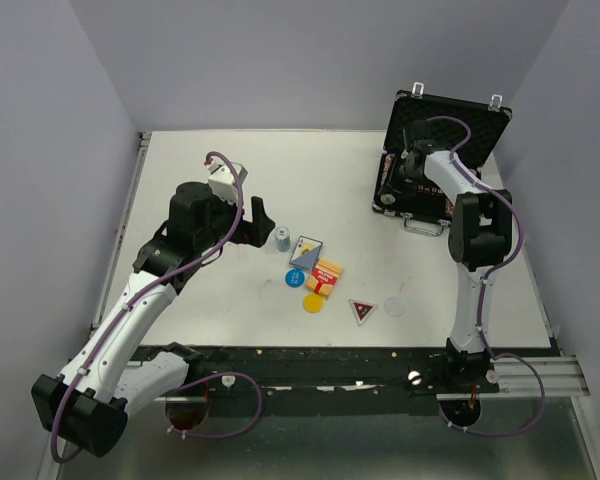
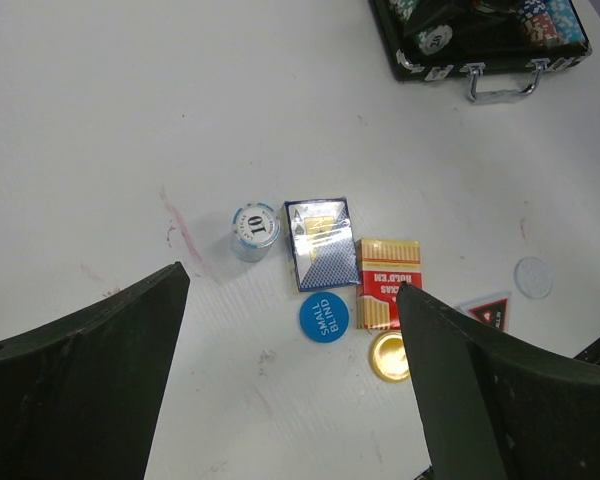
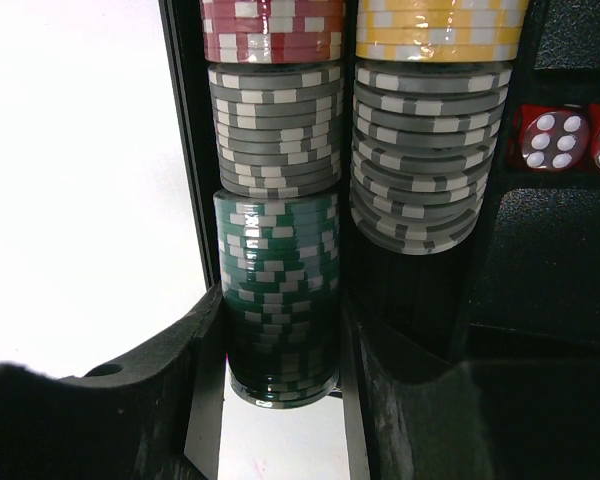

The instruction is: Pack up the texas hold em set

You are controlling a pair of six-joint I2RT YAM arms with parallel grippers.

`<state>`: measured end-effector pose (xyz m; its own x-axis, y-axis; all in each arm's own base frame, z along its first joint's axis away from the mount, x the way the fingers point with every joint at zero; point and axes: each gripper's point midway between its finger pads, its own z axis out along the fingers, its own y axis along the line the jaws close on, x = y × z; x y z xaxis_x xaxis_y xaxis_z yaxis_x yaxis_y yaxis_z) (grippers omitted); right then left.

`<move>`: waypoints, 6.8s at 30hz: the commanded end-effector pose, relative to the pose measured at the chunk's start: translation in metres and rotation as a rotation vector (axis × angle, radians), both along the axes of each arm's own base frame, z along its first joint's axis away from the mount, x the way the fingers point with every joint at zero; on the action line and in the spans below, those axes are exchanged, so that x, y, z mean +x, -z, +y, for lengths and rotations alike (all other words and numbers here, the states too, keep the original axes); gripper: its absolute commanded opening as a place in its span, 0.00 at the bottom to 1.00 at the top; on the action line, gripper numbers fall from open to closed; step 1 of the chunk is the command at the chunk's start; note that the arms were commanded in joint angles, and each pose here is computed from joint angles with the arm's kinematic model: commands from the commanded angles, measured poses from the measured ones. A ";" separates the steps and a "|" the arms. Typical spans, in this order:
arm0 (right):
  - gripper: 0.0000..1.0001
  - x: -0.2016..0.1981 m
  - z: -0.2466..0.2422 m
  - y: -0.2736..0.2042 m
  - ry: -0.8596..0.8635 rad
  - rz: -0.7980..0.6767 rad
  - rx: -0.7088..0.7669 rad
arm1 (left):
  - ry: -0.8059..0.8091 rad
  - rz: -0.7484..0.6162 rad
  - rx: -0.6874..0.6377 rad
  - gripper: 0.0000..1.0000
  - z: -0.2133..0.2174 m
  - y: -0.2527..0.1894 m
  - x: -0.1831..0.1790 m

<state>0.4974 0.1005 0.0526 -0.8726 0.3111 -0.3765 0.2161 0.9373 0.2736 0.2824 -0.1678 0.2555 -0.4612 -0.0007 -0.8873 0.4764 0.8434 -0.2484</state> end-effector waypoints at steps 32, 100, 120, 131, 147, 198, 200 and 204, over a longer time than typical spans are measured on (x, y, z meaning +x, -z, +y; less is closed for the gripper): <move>0.01 0.011 -0.006 0.035 0.044 -0.147 -0.025 | -0.009 -0.001 0.012 0.99 0.001 -0.003 0.006; 0.64 -0.079 0.001 -0.144 -0.164 -0.510 -0.056 | -0.124 0.103 0.107 0.97 0.000 0.039 0.033; 0.65 -0.126 0.023 -0.153 -0.255 -0.577 0.097 | -0.192 0.405 0.309 0.91 -0.045 0.142 0.074; 0.65 -0.127 0.025 -0.156 -0.259 -0.588 0.110 | -0.198 0.479 0.348 0.76 -0.050 0.169 0.074; 0.65 -0.127 0.027 -0.153 -0.266 -0.584 0.122 | -0.194 0.507 0.405 0.34 -0.046 0.185 0.072; 0.68 -0.272 0.159 -0.164 -1.029 -0.544 0.199 | 0.877 0.548 -0.363 0.00 -0.155 0.017 -0.063; 0.68 -0.273 0.162 -0.164 -1.035 -0.548 0.188 | 0.878 0.548 -0.365 0.00 -0.155 0.017 -0.063; 0.67 -0.270 0.166 -0.163 -1.030 -0.570 0.149 | 0.886 0.554 -0.373 0.00 -0.155 0.015 -0.064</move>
